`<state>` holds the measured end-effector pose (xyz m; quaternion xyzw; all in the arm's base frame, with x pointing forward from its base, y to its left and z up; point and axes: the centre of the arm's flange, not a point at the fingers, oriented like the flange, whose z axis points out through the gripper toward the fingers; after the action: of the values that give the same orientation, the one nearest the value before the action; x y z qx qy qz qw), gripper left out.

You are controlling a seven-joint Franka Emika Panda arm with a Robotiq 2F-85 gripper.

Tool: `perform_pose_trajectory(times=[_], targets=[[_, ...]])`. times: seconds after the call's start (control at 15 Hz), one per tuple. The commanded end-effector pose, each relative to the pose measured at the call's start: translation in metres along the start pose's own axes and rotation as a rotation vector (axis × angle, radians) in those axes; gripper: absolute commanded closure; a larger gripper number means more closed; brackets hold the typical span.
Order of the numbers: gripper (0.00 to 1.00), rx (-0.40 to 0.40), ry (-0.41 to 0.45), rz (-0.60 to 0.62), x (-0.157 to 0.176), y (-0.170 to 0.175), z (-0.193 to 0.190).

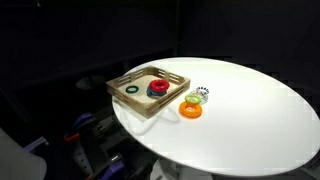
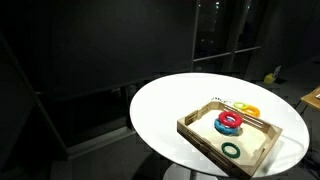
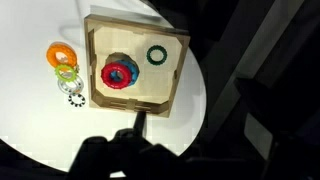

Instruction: Put the yellow ring on top of the red ring

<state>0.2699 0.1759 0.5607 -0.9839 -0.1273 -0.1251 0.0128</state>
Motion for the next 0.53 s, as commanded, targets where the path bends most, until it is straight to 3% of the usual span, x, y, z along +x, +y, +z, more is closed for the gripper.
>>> perform_pose_trajectory(times=[0.0, 0.47], targets=[[0.00, 0.000, 0.001, 0.000, -0.0001, 0.0000, -0.0002], [0.00, -0.001, 0.010, 0.018, 0.0096, 0.0031, -0.0057]])
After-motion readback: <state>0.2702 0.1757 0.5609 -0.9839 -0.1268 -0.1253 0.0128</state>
